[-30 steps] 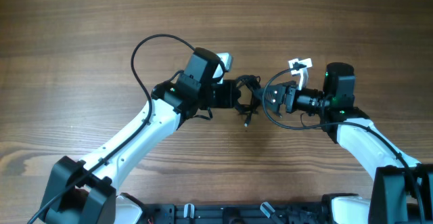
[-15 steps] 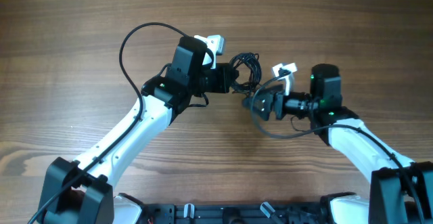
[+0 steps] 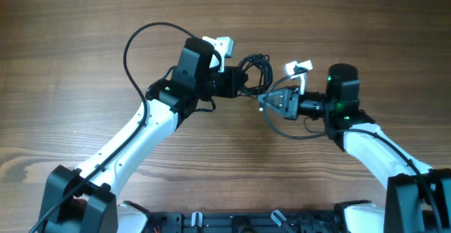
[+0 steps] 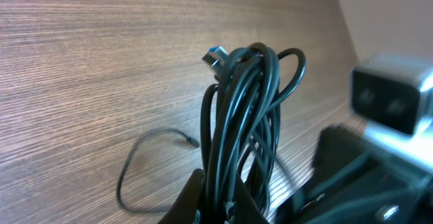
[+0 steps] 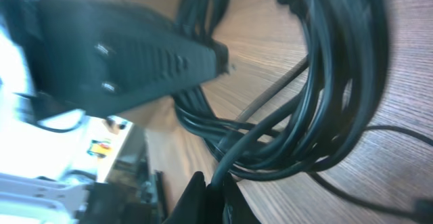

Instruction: Untangle cables

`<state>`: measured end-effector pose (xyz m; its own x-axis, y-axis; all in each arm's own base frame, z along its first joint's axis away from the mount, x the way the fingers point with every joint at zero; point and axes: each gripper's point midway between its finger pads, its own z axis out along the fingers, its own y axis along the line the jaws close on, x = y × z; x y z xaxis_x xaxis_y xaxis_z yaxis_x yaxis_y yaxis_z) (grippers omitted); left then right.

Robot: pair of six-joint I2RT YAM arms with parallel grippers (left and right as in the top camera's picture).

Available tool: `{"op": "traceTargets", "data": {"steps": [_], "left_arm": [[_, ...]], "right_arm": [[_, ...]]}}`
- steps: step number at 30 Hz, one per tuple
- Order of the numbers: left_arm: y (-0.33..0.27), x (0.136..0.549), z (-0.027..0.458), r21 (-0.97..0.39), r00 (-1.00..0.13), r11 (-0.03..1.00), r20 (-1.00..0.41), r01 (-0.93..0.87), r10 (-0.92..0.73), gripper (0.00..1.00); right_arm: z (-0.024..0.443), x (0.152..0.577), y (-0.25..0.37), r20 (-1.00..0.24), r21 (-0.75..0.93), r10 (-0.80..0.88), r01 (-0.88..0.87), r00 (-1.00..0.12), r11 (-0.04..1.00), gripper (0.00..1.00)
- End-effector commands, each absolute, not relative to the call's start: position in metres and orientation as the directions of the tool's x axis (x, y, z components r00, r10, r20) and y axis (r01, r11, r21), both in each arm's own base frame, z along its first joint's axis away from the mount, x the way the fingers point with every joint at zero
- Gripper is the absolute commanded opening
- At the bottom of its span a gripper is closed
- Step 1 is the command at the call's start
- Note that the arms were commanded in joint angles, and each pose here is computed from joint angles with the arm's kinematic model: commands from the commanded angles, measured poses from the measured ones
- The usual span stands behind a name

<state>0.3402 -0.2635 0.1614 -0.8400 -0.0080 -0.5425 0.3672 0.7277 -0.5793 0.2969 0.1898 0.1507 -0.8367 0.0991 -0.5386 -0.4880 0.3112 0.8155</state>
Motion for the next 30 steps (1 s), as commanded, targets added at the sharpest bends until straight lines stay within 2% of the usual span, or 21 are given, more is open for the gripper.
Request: {"op": "traceTargets", "data": {"steps": [1, 9, 14, 20, 23, 25, 27, 29, 30], "left_arm": [[-0.267, 0.336, 0.172, -0.522, -0.785, 0.703, -0.614, 0.483, 0.084, 0.04], [-0.283, 0.323, 0.174, -0.522, -0.776, 0.675, -0.619, 0.522, 0.122, 0.04], [-0.304, 0.311, 0.180, -0.524, -0.753, 0.635, -0.642, 0.568, 0.145, 0.04], [-0.313, 0.310, 0.189, -0.587, -0.783, 0.613, -0.617, 0.528, 0.083, 0.04], [-0.322, 0.295, 0.195, -0.637, -0.795, 0.532, -0.594, 0.557, 0.122, 0.04], [-0.329, 0.280, 0.201, -0.680, -0.803, 0.454, -0.574, 0.576, 0.160, 0.04], [-0.331, 0.274, 0.203, -0.696, -0.807, 0.426, -0.564, 0.578, 0.174, 0.04], [-0.328, 0.275, 0.201, -0.699, -0.814, 0.434, -0.555, 0.569, 0.173, 0.04], [-0.325, 0.278, 0.199, -0.701, -0.820, 0.444, -0.548, 0.558, 0.166, 0.04]], "right_arm": [[0.165, 0.296, 0.173, -0.468, 0.873, 0.132, -0.433, -0.874, 0.225, 0.05], [0.176, 0.305, 0.173, -0.458, 0.881, 0.175, -0.419, -0.871, 0.219, 0.04], [0.164, 0.315, 0.176, -0.427, 0.887, 0.222, -0.358, -0.877, 0.290, 0.04], [0.144, 0.326, 0.177, -0.388, 0.883, 0.286, -0.265, -0.876, 0.387, 0.04], [0.136, 0.337, 0.169, -0.392, 0.867, 0.337, -0.222, -0.856, 0.446, 0.06], [0.136, 0.340, 0.167, -0.405, 0.861, 0.348, -0.224, -0.846, 0.457, 0.15], [0.138, 0.340, 0.168, -0.411, 0.861, 0.342, -0.235, -0.845, 0.452, 0.24], [0.143, 0.335, 0.169, -0.436, 0.856, 0.308, -0.284, -0.845, 0.431, 0.36], [0.146, 0.332, 0.170, -0.454, 0.852, 0.283, -0.320, -0.845, 0.414, 0.47]]}}
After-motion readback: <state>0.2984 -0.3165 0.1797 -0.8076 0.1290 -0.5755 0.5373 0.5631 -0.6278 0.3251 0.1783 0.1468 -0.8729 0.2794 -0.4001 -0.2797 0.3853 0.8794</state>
